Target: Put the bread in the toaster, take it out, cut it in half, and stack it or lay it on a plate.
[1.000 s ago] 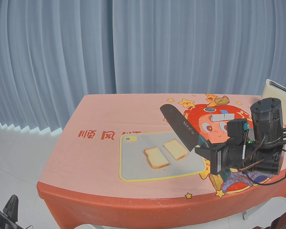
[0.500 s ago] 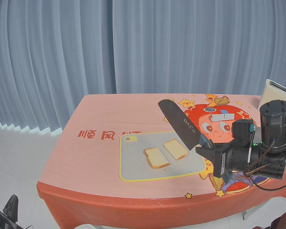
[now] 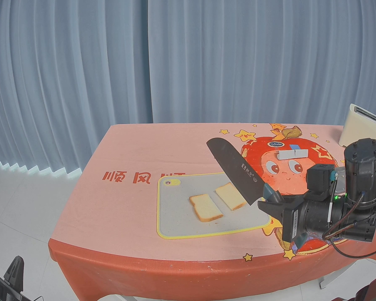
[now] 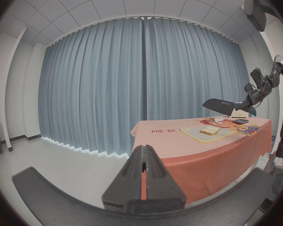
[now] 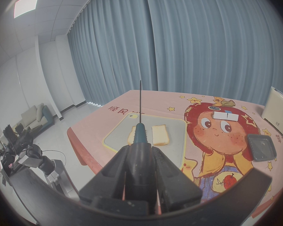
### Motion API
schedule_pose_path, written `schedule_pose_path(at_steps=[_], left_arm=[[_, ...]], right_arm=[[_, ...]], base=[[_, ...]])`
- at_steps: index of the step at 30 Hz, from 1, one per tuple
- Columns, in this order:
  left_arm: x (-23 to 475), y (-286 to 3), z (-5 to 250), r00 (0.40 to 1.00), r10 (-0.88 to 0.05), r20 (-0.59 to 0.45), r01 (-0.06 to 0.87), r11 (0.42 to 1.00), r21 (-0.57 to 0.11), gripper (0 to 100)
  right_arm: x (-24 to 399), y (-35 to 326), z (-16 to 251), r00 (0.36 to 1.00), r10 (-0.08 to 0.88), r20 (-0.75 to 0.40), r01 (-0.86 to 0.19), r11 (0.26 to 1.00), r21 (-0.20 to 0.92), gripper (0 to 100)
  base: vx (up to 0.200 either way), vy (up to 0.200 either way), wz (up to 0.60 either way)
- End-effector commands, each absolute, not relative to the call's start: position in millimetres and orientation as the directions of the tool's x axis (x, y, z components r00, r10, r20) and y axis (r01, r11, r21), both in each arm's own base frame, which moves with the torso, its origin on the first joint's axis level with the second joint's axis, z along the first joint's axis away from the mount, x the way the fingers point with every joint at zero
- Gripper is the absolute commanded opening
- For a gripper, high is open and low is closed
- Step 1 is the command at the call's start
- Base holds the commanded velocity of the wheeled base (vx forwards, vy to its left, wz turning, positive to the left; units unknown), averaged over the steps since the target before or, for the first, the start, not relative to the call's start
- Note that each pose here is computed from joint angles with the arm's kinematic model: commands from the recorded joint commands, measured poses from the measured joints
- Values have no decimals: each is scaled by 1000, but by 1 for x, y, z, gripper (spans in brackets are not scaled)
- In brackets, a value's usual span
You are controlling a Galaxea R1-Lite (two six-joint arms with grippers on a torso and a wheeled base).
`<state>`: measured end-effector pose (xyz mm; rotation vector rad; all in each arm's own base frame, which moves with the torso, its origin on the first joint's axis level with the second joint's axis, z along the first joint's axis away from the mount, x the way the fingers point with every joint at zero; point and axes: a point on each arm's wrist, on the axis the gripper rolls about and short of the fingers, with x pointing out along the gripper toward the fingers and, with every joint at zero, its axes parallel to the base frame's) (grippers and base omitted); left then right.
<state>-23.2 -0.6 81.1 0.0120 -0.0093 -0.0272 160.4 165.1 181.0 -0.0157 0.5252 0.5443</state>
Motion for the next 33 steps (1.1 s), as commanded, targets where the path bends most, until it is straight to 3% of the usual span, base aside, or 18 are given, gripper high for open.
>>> schedule_pose_path(at_steps=[1, 33], left_arm=[[-23, -1, 76, 1000, -28, 5, 28, 1000, 12, 0], [-23, -1, 76, 1000, -28, 5, 28, 1000, 12, 0]], right_arm=[[157, 168, 178, 715, 500, -490, -512, 851, 121, 0], [153, 163, 182, 723, 504, -473, -513, 850, 123, 0]], base=[[0, 0, 0], [0, 0, 0]])
